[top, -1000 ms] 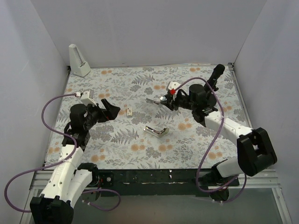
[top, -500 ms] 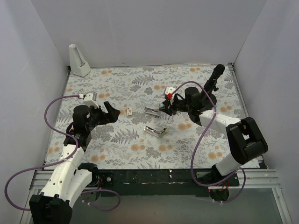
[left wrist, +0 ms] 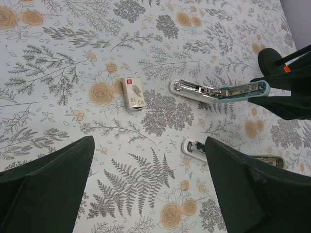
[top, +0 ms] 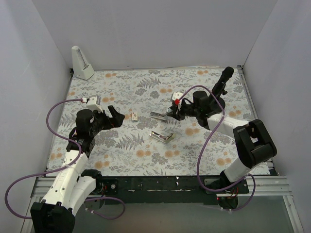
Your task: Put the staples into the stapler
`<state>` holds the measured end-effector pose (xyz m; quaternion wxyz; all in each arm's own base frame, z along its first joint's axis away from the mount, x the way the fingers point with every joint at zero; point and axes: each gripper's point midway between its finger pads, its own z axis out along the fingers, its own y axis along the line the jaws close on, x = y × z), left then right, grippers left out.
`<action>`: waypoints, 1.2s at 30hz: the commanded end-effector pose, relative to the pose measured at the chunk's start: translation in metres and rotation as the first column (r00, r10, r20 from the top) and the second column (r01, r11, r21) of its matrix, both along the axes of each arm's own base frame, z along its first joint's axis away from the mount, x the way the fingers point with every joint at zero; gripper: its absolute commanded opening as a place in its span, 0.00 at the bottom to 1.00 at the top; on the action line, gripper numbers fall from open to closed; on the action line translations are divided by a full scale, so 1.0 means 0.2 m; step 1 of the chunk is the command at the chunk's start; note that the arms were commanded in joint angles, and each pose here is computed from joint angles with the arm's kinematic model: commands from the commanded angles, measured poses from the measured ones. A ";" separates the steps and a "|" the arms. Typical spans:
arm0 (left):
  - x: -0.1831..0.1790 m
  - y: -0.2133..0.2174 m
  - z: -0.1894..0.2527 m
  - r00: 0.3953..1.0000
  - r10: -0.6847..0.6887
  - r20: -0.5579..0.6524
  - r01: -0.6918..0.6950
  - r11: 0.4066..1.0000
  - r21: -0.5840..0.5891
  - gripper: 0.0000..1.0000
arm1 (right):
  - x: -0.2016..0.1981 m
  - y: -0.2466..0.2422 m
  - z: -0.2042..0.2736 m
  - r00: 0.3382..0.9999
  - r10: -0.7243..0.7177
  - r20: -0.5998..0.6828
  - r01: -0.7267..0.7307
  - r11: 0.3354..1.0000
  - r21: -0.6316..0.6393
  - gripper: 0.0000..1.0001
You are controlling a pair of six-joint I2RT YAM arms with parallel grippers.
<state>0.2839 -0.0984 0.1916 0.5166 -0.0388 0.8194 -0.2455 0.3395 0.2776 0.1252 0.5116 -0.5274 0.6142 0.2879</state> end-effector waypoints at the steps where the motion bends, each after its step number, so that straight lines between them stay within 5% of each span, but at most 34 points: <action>1: 0.00 0.01 -0.02 1.000 0.003 -0.001 -0.003 1.000 0.019 0.98 | 0.02 -0.02 -0.02 1.000 0.002 0.029 -0.001 1.000 -0.015 0.04; 21: 0.00 0.01 -0.02 1.000 0.004 -0.002 -0.004 1.000 0.020 0.98 | 0.03 -0.08 -0.07 1.000 -0.020 0.011 0.020 0.999 -0.049 0.20; 36: 0.00 0.01 -0.03 1.000 0.002 -0.009 -0.002 1.000 0.018 0.98 | 0.05 -0.10 0.02 0.998 -0.048 0.049 0.051 0.997 -0.058 0.60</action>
